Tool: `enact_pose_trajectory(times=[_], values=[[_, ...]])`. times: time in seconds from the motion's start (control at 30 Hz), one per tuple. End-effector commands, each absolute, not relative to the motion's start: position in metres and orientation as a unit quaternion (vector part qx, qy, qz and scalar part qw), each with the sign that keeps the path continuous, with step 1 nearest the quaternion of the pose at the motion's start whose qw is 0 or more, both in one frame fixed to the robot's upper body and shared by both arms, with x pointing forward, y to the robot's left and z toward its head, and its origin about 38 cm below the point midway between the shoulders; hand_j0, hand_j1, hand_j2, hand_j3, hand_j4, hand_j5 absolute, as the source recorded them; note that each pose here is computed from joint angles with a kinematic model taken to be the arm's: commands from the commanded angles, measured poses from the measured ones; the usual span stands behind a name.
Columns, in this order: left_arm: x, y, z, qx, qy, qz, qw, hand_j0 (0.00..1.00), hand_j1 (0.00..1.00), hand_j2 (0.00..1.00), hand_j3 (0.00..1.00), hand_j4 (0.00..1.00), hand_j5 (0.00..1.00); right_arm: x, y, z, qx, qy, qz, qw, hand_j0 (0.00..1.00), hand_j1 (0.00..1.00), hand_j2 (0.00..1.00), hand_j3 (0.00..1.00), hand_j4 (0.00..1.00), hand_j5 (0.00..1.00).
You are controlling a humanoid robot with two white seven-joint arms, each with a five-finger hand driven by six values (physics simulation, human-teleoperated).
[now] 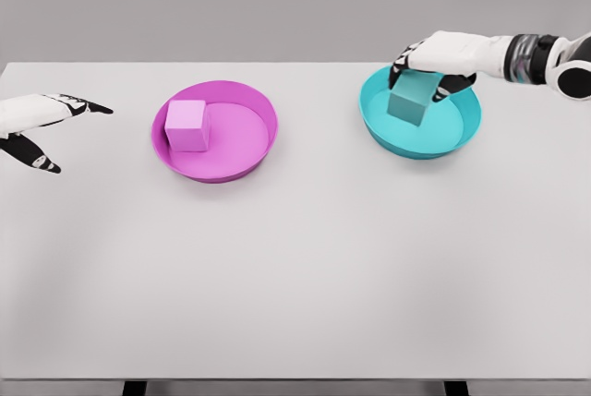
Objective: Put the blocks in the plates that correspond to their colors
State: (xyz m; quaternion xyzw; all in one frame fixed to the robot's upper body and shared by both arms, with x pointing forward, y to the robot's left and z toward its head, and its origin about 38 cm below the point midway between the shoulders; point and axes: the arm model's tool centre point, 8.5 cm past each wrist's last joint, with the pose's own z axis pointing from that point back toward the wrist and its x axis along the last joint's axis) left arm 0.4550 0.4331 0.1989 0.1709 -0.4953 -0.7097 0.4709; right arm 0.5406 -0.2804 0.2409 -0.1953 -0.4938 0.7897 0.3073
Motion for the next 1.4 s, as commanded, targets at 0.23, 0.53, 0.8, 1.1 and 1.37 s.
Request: enact_pose_trajectory(times=[0.23, 0.53, 0.8, 1.1, 1.37], values=[[0.455, 0.433, 0.199, 0.170, -0.498, -0.707, 0.472, 1.00, 1.00, 1.00, 1.00, 1.00, 1.00, 0.559, -0.290, 0.219, -0.199, -0.477, 0.775, 0.364, 0.59, 0.59, 0.59, 0.59, 0.59, 0.59], [0.456, 0.430, 0.199, 0.168, -0.500, -0.708, 0.471, 1.00, 1.00, 1.00, 1.00, 1.00, 1.00, 0.565, -0.289, 0.215, -0.200, -0.473, 0.770, 0.379, 1.00, 1.00, 1.00, 1.00, 1.00, 1.00], [0.456, 0.429, 0.198, 0.167, -0.500, -0.708, 0.471, 1.00, 1.00, 1.00, 1.00, 1.00, 1.00, 0.562, -0.310, 0.227, -0.214, -0.482, 0.759, 0.382, 1.00, 1.00, 1.00, 1.00, 1.00, 1.00], [0.456, 0.429, 0.198, 0.167, -0.500, -0.708, 0.471, 1.00, 1.00, 1.00, 1.00, 1.00, 1.00, 0.518, -0.344, 0.287, -0.247, -0.561, 0.721, 0.325, 1.00, 1.00, 1.00, 1.00, 1.00, 1.00], [0.456, 0.429, 0.197, 0.167, -0.500, -0.707, 0.471, 1.00, 1.00, 1.00, 1.00, 1.00, 1.00, 0.476, -0.374, 0.273, -0.257, -0.598, 0.688, 0.321, 1.00, 1.00, 1.00, 1.00, 1.00, 1.00]])
